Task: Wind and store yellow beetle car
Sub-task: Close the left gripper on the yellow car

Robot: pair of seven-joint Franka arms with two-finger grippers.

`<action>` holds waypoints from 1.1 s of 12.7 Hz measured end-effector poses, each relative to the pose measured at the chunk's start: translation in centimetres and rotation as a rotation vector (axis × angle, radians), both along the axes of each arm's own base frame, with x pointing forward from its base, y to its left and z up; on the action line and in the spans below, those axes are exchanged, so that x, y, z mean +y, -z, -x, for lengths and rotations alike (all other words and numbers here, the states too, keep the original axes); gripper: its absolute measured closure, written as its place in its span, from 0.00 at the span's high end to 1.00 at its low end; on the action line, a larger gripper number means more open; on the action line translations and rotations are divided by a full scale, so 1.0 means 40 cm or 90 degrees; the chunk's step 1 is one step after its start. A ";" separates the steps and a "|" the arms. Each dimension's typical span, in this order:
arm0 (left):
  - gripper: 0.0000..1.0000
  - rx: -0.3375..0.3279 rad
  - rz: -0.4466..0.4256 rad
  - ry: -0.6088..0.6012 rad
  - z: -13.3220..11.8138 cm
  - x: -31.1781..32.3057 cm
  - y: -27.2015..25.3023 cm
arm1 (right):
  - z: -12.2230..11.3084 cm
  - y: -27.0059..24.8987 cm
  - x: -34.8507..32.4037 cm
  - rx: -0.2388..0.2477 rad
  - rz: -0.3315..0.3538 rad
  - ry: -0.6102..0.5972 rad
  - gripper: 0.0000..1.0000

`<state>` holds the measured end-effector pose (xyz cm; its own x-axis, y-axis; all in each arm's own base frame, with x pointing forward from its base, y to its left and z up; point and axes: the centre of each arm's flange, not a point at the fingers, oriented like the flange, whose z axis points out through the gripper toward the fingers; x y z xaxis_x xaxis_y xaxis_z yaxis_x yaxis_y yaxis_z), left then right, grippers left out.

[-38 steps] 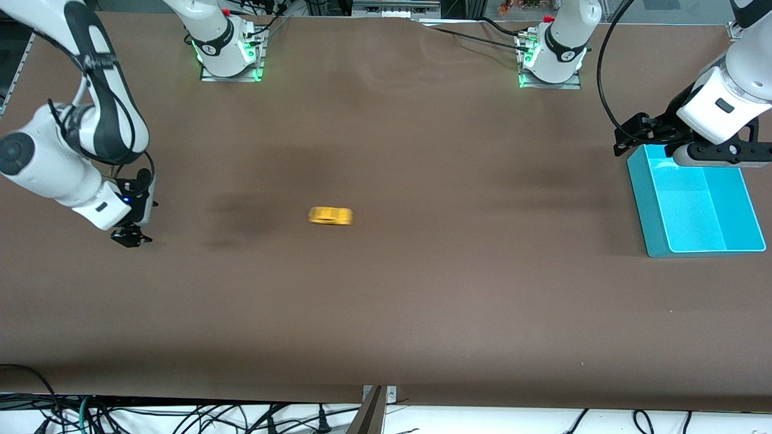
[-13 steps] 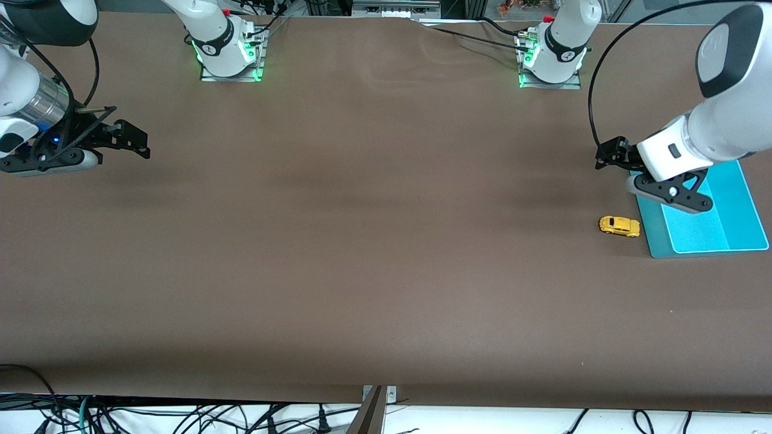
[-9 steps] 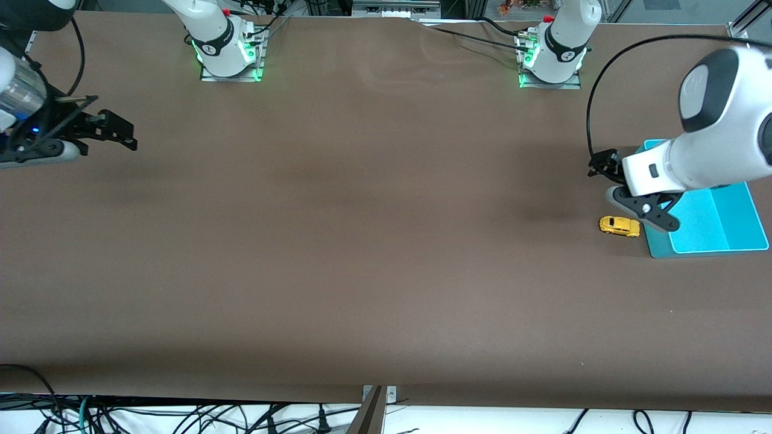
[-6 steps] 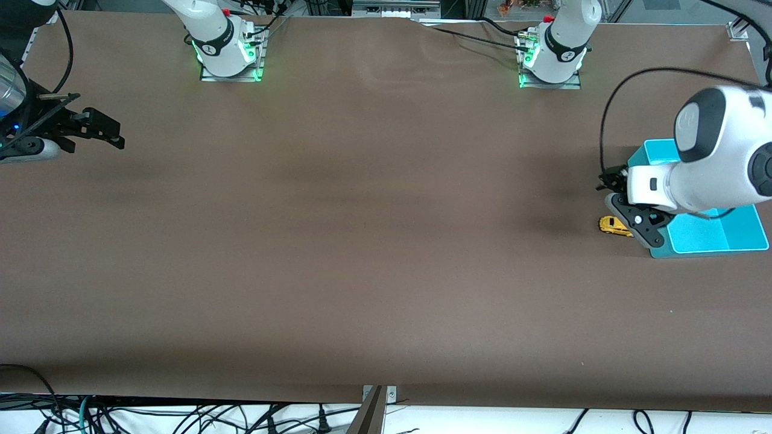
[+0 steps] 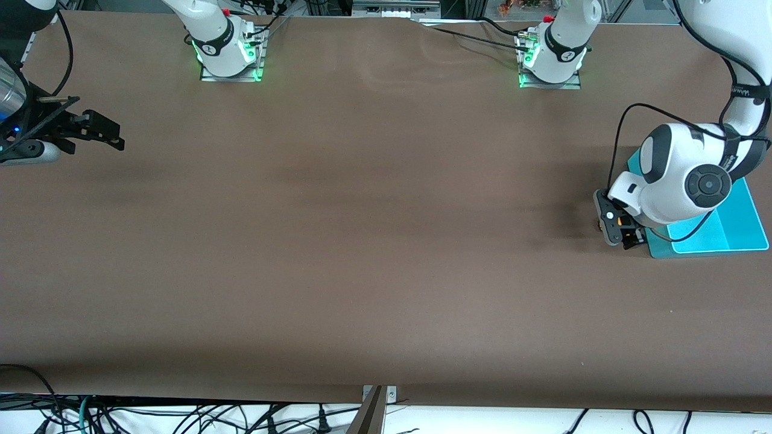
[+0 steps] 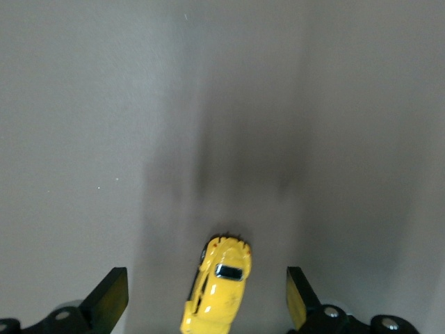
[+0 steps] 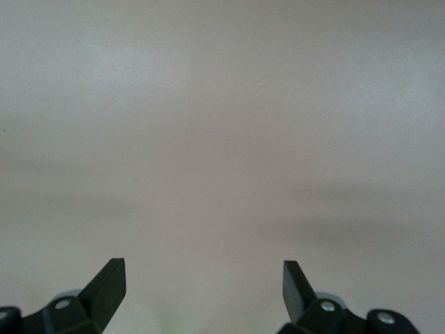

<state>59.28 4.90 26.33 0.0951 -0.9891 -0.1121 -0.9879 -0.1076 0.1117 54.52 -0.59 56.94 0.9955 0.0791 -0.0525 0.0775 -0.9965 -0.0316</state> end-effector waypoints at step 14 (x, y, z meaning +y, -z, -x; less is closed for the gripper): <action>0.95 -0.037 0.006 0.106 0.108 0.136 0.213 | -0.011 0.033 -0.023 0.020 -0.001 0.011 1.00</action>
<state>54.94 10.35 17.81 -0.0635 -0.9928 -0.1012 -0.9968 0.0582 0.0547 54.98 -1.52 55.60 0.9945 0.0627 -0.0842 0.0600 -0.9976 -0.0350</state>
